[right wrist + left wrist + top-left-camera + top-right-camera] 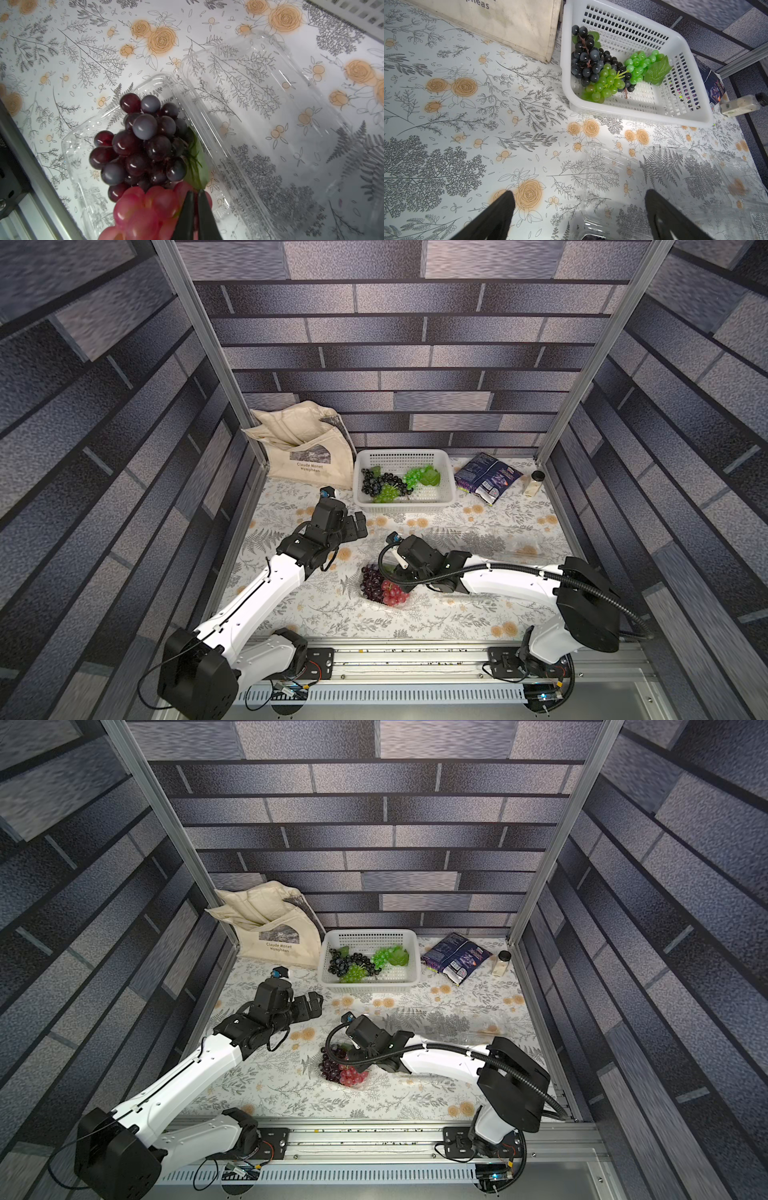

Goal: Pack grapes into containers
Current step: Place the grape into the packing box.

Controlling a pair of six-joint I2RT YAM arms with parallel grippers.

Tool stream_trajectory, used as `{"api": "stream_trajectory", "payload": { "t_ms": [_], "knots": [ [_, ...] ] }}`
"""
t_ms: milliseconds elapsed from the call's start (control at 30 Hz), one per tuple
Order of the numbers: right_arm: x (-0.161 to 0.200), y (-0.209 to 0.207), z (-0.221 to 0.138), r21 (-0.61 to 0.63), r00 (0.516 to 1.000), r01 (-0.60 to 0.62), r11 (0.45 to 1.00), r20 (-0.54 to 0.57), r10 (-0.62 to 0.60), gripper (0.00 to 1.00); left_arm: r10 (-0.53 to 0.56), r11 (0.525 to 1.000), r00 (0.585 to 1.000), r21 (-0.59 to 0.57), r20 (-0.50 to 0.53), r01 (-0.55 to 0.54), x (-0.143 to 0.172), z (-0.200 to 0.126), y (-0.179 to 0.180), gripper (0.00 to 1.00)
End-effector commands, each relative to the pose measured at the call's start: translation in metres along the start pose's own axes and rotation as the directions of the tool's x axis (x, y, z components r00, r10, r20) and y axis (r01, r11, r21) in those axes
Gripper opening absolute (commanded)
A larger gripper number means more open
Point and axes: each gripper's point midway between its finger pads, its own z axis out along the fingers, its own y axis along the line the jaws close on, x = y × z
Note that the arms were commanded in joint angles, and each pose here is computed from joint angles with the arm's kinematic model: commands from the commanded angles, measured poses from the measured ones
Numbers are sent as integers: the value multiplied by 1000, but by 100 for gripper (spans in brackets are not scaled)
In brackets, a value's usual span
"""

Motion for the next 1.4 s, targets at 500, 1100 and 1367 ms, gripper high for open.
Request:
{"api": "stream_trajectory", "payload": {
  "t_ms": [500, 1100, 1367],
  "knots": [
    [-11, 0, -64, -14, 994, -88, 996, 67, 89, 40, 29, 999, 971, -32, -235, -38, 67, 5, 14, 97],
    [6, -27, -34, -104, 916, -401, 910, -33, 400, 70, -60, 998, 924, 0, -378, 64, 128, 19, 12, 98],
    [1, -36, -19, -153, 874, -485, 861, -41, 485, 69, -113, 992, 923, 15, -367, 128, 132, 21, 10, 98]
  ]
}}
